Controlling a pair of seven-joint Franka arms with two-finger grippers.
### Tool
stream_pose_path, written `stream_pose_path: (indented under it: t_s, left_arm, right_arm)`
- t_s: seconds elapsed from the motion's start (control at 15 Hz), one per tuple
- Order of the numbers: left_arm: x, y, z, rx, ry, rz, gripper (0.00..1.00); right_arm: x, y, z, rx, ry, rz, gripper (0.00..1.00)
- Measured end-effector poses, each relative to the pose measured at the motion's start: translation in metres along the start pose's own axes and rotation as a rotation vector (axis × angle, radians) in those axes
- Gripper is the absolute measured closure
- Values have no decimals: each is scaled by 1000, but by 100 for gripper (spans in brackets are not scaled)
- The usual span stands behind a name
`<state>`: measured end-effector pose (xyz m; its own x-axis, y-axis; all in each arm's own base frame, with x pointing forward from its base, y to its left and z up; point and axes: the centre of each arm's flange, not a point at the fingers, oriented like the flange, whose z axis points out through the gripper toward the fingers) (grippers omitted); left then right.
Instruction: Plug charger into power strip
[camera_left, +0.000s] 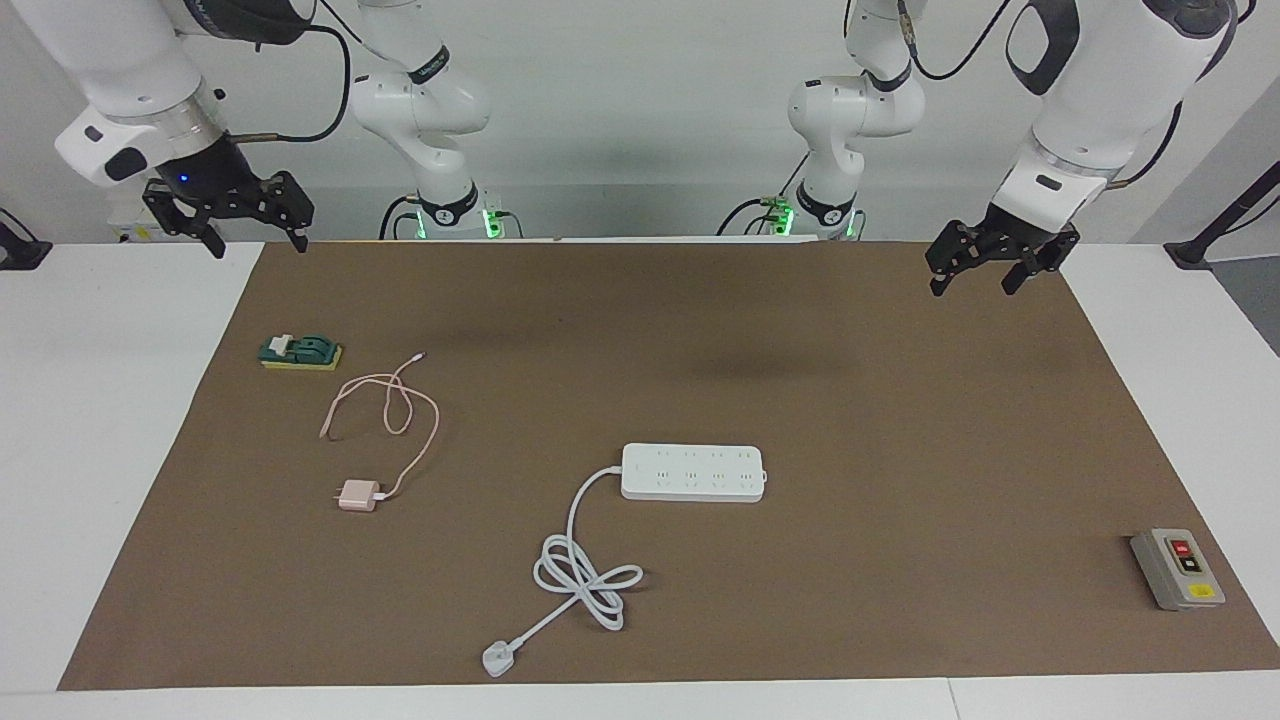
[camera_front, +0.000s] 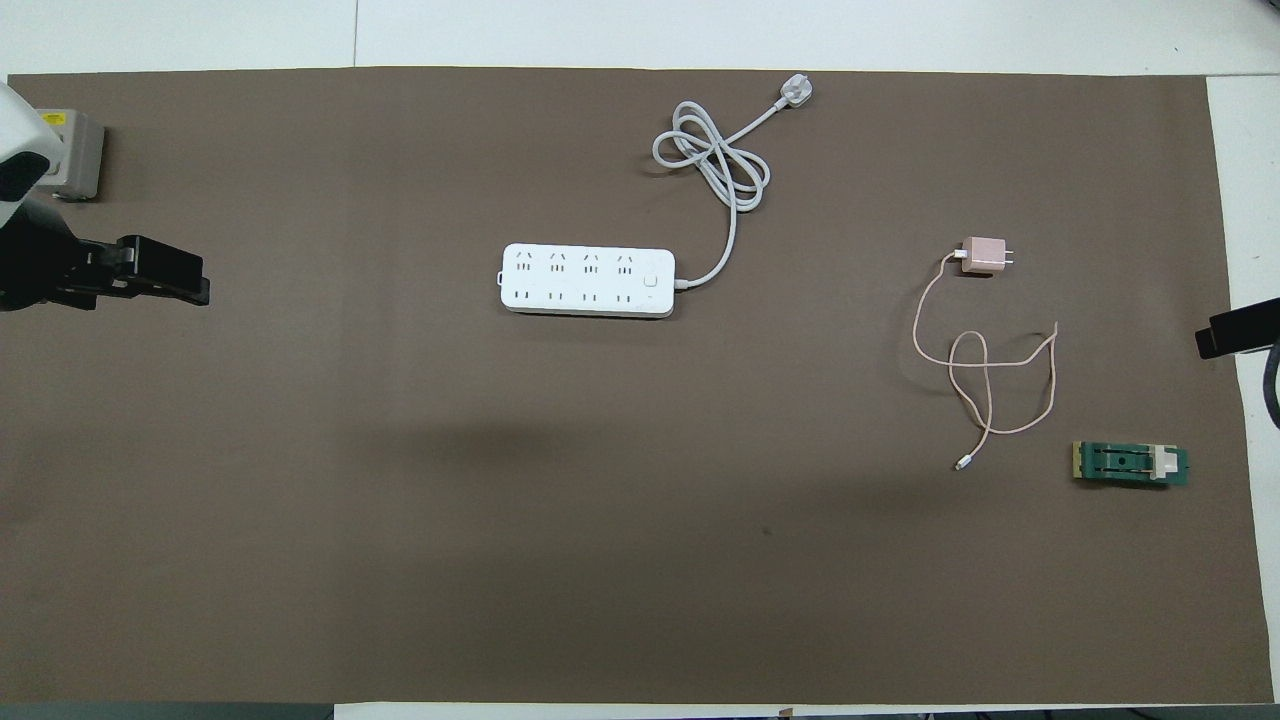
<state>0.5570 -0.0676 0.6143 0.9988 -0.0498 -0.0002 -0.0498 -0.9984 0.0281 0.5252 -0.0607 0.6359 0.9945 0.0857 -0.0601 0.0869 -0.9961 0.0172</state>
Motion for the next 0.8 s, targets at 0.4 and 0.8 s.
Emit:
stream_pose_path:
  t_s: [0.4,0.8]
  left_arm:
    - [-1,-2,14,2,-29,-3,0]
    - [-3,-4,14,2,-28,-7,0]
  right_arm:
    - [0,0,0,0,0,0,0]
    - [-7,-1,3,10,-48,0,0]
